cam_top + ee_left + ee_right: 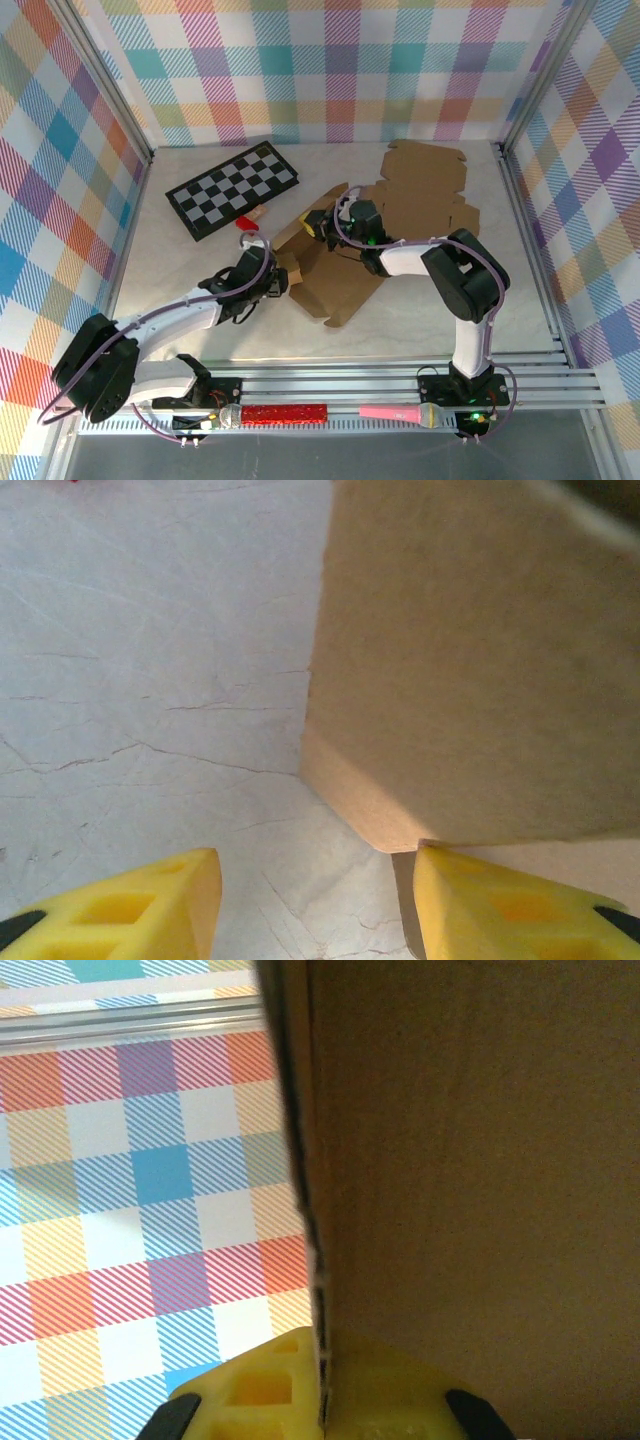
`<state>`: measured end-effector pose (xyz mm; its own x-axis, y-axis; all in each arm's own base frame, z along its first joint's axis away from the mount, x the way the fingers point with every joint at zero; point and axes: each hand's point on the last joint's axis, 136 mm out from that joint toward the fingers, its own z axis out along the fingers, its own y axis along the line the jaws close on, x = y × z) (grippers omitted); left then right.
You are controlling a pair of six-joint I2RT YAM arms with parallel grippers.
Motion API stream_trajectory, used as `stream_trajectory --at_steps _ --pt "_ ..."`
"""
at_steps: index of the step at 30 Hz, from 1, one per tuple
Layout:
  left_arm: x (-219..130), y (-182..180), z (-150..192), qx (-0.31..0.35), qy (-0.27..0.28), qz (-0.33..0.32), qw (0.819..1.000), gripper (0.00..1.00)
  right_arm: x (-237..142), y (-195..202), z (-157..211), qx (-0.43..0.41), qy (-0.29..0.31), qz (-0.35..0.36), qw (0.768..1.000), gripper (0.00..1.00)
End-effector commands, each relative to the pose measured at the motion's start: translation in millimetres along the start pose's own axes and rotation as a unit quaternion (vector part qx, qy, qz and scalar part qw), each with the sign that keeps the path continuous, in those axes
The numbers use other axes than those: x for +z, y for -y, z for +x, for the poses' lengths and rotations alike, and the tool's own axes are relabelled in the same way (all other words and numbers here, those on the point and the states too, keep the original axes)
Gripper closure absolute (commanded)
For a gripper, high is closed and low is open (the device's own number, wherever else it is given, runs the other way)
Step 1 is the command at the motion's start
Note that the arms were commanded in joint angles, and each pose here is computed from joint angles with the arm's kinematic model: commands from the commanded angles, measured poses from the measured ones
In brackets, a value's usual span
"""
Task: Fold the paper box
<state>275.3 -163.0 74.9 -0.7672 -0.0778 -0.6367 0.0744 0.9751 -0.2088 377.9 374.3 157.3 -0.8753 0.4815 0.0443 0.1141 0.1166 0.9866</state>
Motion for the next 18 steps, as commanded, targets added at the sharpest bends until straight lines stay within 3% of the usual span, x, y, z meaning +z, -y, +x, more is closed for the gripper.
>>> stream_trajectory --at_steps 1,7,18 --pt "2.1 -3.7 -12.1 -0.022 0.041 -0.029 0.999 0.47 -0.9 10.3 -2.7 0.012 0.012 -0.011 1.0 1.0" --pt "4.5 -7.2 -15.2 -0.026 0.051 -0.049 0.997 0.48 1.8 17.2 4.2 0.017 0.009 -0.011 1.0 1.0" --pt "11.1 10.0 -23.2 -0.056 0.06 -0.019 0.996 0.42 1.8 28.9 6.8 0.022 0.012 0.001 1.0 1.0"
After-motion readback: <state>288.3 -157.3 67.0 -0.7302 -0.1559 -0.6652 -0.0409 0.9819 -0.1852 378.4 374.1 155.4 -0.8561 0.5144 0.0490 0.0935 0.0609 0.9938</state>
